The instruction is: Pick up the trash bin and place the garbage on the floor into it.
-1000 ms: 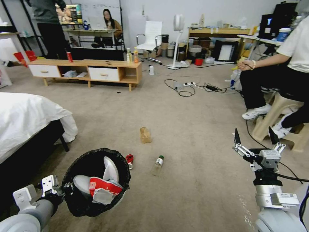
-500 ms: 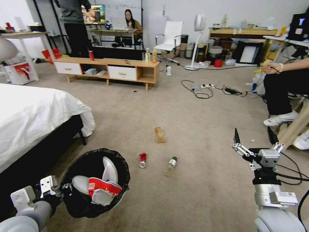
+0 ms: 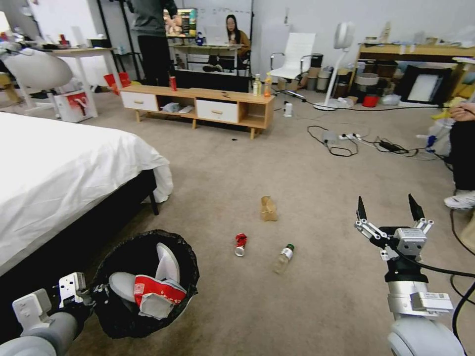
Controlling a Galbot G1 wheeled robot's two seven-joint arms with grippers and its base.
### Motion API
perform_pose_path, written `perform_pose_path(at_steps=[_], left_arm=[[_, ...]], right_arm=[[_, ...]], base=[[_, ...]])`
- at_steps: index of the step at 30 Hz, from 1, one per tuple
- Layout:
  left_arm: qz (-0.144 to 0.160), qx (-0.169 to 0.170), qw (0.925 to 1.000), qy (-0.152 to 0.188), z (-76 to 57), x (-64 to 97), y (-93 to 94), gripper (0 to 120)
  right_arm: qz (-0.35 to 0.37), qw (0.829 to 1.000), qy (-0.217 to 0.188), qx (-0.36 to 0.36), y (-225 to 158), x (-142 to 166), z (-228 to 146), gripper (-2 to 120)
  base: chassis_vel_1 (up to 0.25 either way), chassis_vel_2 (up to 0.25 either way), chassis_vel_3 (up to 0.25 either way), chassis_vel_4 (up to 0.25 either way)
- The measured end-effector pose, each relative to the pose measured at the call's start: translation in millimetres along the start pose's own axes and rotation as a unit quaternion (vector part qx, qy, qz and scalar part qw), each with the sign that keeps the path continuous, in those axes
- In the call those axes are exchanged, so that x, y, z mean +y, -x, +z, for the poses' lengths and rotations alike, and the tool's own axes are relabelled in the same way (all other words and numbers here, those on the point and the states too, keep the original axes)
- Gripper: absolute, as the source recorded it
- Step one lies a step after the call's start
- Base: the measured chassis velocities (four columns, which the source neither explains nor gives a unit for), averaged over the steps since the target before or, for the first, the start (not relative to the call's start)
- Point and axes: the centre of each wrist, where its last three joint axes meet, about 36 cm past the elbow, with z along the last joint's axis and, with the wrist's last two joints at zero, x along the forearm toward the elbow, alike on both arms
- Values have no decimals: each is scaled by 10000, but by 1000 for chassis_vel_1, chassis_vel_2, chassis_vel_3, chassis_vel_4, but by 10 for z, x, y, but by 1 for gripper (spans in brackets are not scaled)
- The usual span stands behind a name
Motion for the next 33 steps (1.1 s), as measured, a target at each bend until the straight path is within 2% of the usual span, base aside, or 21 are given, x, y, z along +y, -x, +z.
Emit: perform_pose_path(at_steps=[24, 33], left_arm=[[-43, 14, 10000, 17, 31, 1, -21, 1], [-134, 70, 9998, 130, 83, 27, -21, 1]], right_arm=[[-25, 10000, 9, 24, 21, 20, 55, 100], [-50, 10000, 15, 65, 16, 35, 91, 100]], base=[[80, 85, 85, 80], [82, 78, 79, 82]])
